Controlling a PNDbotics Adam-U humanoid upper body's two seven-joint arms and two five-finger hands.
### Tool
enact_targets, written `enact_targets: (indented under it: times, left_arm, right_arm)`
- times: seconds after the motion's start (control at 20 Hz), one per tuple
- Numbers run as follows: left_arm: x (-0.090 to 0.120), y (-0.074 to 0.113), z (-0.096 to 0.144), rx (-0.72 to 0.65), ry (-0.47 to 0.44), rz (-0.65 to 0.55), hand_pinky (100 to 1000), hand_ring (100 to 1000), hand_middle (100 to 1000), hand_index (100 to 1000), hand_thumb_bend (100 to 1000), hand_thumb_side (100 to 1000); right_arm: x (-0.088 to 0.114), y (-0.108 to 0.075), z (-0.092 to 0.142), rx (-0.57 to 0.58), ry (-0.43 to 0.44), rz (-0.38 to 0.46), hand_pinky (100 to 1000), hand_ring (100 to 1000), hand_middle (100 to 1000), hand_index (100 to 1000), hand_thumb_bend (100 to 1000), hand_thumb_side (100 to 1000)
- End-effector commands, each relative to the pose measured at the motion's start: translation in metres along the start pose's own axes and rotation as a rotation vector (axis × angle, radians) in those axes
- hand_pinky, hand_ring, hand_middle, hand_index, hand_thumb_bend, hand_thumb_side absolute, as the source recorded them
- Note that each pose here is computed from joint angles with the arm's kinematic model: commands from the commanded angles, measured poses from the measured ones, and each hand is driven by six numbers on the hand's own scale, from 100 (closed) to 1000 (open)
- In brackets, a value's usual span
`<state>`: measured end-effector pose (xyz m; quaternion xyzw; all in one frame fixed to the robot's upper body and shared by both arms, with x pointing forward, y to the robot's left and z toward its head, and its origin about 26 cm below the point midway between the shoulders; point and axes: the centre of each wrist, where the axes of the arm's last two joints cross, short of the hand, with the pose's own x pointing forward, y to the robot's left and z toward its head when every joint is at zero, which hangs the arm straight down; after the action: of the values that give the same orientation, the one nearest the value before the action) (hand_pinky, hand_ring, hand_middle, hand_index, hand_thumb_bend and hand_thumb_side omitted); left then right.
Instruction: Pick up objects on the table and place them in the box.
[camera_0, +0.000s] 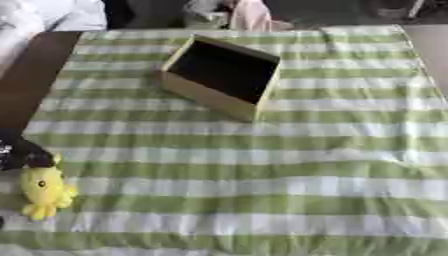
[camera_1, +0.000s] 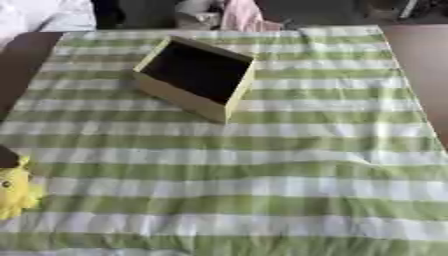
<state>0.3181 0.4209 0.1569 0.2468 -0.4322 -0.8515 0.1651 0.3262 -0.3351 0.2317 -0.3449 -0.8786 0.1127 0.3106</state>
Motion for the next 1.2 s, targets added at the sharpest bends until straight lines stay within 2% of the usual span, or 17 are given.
enact_targets:
  times: [0.05,0.15,0.3,0.7,0.9,1.2]
  left_arm:
    - [-0.008,0.006,0.011,0.011,0.018,-0.039,815,877,858,1000,569,193]
    - [-0.008,0.001,0.01,0.038,0.018,-0.026,798,871,851,999,517,187]
    - [-0.009,-0.005,0.009,0.055,0.018,0.0,794,873,853,1000,512,176]
    - [-0.014,-0.005,0.005,0.079,0.029,0.01,784,875,849,989,466,122]
    - [-0.017,-0.006,-0.002,0.092,0.017,0.025,765,867,830,972,391,119]
    - [-0.02,-0.006,-0.011,0.063,-0.014,0.038,761,866,826,956,390,120]
  right_arm:
    - [0.007,-0.006,-0.006,-0.012,-0.032,0.004,644,736,767,775,100,794]
    - [0.007,-0.005,-0.005,-0.01,-0.03,0.001,644,735,766,775,100,795]
    - [0.007,-0.005,-0.005,-0.009,-0.028,-0.001,643,733,765,775,100,793]
    - [0.007,-0.004,-0.004,-0.006,-0.023,-0.005,642,729,764,775,100,796]
    - [0.007,-0.003,-0.003,-0.003,-0.022,-0.011,641,727,763,774,100,796]
    - [0.006,-0.003,-0.003,-0.006,-0.018,-0.016,639,725,763,773,100,797]
